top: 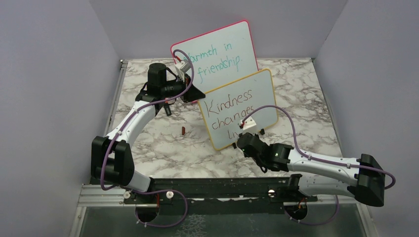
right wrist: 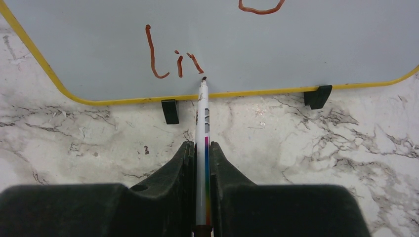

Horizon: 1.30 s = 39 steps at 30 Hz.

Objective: Write a sentence on the whiteboard

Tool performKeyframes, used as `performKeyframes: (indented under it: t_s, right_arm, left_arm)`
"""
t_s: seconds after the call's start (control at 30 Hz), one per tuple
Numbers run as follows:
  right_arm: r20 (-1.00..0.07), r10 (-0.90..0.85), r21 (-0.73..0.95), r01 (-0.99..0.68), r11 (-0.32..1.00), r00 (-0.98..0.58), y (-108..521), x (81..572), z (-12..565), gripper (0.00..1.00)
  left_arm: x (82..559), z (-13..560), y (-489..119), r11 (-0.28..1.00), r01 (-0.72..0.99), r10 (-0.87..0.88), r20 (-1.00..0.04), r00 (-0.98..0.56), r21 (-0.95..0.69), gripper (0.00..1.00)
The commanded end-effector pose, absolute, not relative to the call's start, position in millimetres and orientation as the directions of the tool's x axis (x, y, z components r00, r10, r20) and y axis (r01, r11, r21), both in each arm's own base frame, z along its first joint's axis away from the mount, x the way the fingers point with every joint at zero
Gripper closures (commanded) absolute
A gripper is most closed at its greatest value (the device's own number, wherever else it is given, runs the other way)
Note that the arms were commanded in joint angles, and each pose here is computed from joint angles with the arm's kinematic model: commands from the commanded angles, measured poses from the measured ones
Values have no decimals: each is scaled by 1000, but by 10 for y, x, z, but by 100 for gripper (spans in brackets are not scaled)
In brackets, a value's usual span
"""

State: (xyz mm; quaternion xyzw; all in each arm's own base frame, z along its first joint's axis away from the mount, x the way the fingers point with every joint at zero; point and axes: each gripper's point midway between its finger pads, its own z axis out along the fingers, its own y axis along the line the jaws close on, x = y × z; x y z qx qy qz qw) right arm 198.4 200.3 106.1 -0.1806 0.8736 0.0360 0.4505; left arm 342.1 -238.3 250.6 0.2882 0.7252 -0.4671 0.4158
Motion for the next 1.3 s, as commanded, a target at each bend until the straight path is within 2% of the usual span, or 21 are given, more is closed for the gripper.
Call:
performKeyframes:
  t_s: [0.0,0.77,1.27]
  right_arm:
    - [-831,-238,-78,-318,945,-503,2025,2068,1142,99]
    - [-867,-191,-70,-266,961,-461,1938,2157,1335,99]
    - [-853,-211,-75,-289,955,-478,1985,2158,1252,99]
  left_arm:
    - [3330,2162,-2441,416,765,89,-815,-572,-492,100]
    - [3320,2175,-2446,413,768,89,-817,-570,-490,100]
    - [3319,2174,-2444,414,767,89,-817,-570,-490,100]
